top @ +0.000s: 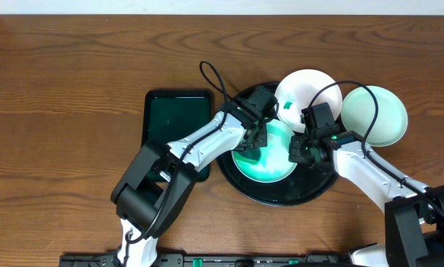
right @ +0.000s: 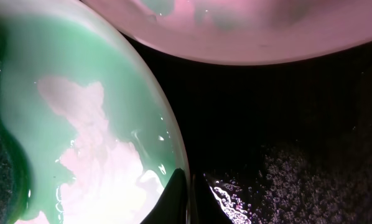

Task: Clean dirty plates on tray and stack at the side
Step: 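Scrub the plate surface with the sponge while the right gripper holds the rim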

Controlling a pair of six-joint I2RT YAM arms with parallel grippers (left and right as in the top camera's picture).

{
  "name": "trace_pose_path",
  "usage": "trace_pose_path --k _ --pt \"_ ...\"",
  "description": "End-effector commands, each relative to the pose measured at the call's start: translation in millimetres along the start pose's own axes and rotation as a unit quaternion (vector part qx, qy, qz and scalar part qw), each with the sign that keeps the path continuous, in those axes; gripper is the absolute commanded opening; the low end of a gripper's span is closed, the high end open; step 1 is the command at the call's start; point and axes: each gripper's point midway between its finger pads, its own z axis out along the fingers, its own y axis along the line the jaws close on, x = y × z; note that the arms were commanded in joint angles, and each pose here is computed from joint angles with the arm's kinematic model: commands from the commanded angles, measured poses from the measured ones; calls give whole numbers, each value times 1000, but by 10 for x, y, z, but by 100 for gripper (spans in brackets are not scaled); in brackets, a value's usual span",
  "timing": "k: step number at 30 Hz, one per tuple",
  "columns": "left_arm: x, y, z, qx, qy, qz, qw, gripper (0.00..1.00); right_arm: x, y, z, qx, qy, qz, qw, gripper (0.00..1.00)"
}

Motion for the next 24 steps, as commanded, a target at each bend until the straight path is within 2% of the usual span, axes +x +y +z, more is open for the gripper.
trace_pose_path --k 1,7,15,19,24 --pt "343 -247 199 77 73 53 993 7 -65 46 -58 -2 -15 -9 1000 1" --pt "313 -401 -29 117 65 76 988 7 -65 47 -58 -2 -15 -9 1000 1" --pt "69 -648 -786 173 -21 95 980 7 -65 47 -58 -2 -15 -9 1000 1" --pt "-69 -557 -994 147 -70 89 983 7 -65 47 -58 -2 -15 -9 1000 1" --pt "-132 -323 -858 82 -83 67 991 7 -65 47 -58 -3 -15 -9 1000 1"
